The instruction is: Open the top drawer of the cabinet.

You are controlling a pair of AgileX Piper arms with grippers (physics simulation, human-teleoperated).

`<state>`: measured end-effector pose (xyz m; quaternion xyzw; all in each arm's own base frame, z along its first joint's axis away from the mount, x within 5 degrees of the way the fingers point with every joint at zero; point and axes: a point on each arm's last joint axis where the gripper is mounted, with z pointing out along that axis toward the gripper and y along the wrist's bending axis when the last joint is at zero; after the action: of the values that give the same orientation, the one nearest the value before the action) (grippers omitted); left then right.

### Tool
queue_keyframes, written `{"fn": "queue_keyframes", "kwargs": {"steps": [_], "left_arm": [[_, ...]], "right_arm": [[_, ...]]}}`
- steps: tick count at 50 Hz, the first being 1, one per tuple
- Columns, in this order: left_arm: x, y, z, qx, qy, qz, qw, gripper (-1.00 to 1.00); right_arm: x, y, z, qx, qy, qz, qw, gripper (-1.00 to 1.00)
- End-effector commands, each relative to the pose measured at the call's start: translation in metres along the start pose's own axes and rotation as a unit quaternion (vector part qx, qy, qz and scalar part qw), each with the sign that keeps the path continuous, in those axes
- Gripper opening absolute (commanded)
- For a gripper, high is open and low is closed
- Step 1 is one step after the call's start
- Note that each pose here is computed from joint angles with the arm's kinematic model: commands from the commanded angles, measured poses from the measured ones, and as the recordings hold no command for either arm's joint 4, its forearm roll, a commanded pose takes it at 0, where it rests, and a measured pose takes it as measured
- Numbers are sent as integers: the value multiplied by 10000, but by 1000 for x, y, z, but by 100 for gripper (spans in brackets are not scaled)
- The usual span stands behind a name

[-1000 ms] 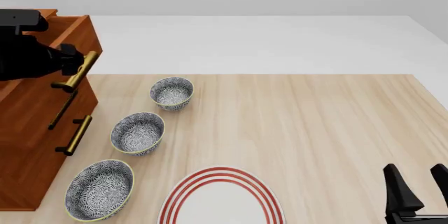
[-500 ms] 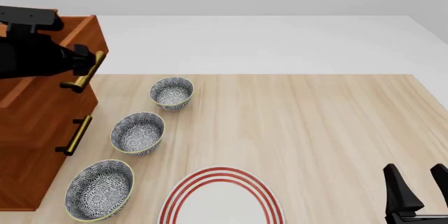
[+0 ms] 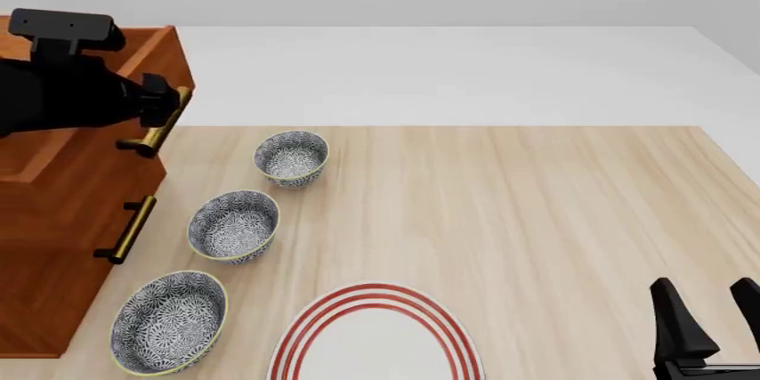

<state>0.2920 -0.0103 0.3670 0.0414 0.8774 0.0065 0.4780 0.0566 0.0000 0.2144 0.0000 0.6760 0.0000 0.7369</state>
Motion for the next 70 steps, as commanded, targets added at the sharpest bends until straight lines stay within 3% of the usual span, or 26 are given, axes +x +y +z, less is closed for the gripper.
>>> {"fn": "queue_keyframes", "kwargs": {"steps": [1,70], "left_arm": [[10,-10,19,158,306,127,9993,100],[-3,-64,25,852,244,665,9938,100]], "right_arm": [[0,0,0,-1,0,1,10000,100],[0,0,0,0,0,1,10000,100]]}}
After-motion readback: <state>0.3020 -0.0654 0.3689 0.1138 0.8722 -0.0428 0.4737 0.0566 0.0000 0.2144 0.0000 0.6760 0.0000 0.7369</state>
